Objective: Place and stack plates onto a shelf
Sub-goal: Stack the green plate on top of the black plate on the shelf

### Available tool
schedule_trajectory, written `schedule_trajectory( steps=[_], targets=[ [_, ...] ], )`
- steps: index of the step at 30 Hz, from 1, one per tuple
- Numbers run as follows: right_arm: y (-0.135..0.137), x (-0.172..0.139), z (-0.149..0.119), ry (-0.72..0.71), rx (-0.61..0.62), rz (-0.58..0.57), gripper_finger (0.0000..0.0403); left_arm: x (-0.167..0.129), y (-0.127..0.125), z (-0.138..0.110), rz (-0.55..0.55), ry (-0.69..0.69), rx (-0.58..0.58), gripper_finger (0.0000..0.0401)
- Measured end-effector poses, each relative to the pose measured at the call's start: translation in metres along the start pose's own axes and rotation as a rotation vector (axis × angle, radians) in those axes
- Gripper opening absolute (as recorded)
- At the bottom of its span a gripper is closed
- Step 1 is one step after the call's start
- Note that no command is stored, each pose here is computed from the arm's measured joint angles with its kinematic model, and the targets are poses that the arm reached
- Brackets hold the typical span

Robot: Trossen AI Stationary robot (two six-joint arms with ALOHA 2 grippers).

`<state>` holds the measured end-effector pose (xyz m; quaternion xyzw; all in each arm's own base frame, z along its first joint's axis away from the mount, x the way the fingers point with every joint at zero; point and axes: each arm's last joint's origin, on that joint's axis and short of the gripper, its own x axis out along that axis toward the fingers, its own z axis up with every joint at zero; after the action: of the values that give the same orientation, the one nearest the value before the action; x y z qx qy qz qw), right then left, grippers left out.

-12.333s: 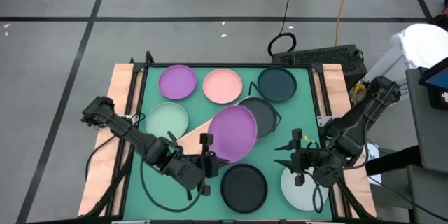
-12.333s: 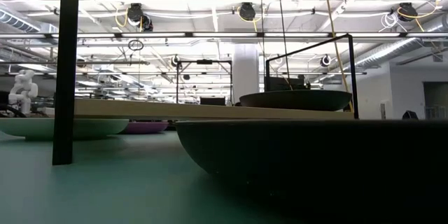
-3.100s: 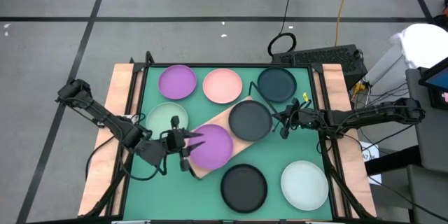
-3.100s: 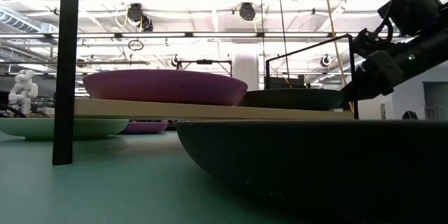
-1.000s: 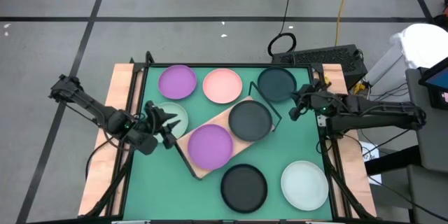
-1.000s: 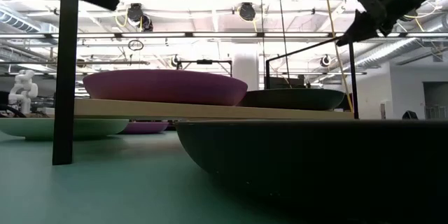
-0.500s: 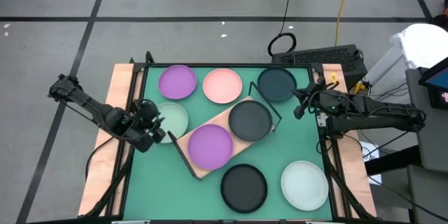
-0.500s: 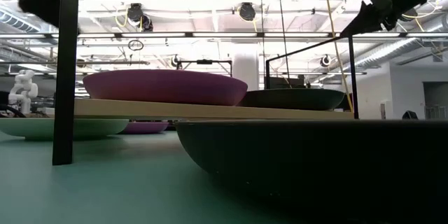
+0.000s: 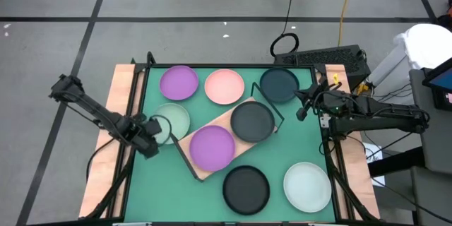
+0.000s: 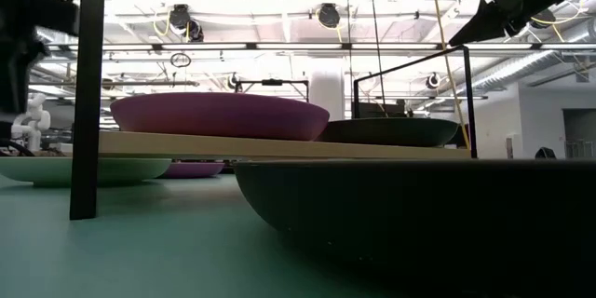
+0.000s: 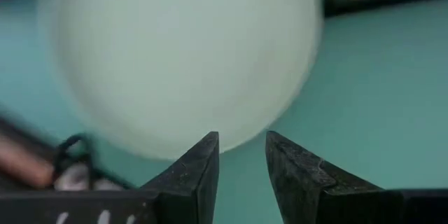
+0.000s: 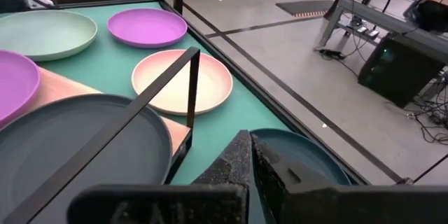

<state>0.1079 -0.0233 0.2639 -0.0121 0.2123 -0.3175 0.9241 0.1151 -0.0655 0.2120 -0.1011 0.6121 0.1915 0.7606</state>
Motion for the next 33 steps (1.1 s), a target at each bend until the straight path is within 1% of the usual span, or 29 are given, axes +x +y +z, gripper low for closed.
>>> schedule_trajectory(
  steps=[3, 7, 11, 13, 16, 19, 22, 29, 31, 33],
  targets=[
    [0.0, 0.0, 0.0, 0.0, -0.008, 0.0, 0.0, 0.013, -0.004, -0.004, -0.036, -0.018, 0.084, 0.0124],
    [0.0, 0.0, 0.0, 0.0, -0.009, 0.0, 0.0, 0.023, -0.008, -0.006, -0.076, -0.035, 0.123, 0.0124],
    [0.0, 0.0, 0.0, 0.0, -0.009, 0.0, 0.0, 0.024, -0.012, -0.007, -0.106, -0.048, 0.145, 0.0125],
    [0.0, 0.0, 0.0, 0.0, -0.009, 0.0, 0.0, 0.024, -0.014, -0.007, -0.114, -0.053, 0.148, 0.0132],
    [0.0, 0.0, 0.0, 0.001, -0.01, 0.0, 0.0, 0.03, -0.017, -0.007, -0.073, -0.015, 0.161, 0.0156],
    [0.0, 0.0, 0.0, 0.001, -0.012, 0.0, 0.0, 0.039, -0.022, -0.008, -0.027, 0.04, 0.203, 0.0182],
    [0.0, 0.0, 0.0, 0.0, -0.012, 0.001, 0.0, 0.047, -0.026, -0.007, 0.026, 0.071, 0.235, 0.0195],
    [0.0, 0.0, 0.0, 0.0, -0.017, 0.001, 0.0, 0.06, -0.031, -0.007, 0.105, 0.12, 0.278, 0.0196],
    [0.0, 0.0, 0.0, 0.0, -0.017, 0.001, 0.0, 0.062, -0.032, -0.007, 0.119, 0.129, 0.294, 0.0186],
    [0.0, 0.0, 0.0, 0.0, -0.017, 0.001, 0.0, 0.063, -0.032, -0.007, 0.131, 0.128, 0.308, 0.0165]
  ],
)
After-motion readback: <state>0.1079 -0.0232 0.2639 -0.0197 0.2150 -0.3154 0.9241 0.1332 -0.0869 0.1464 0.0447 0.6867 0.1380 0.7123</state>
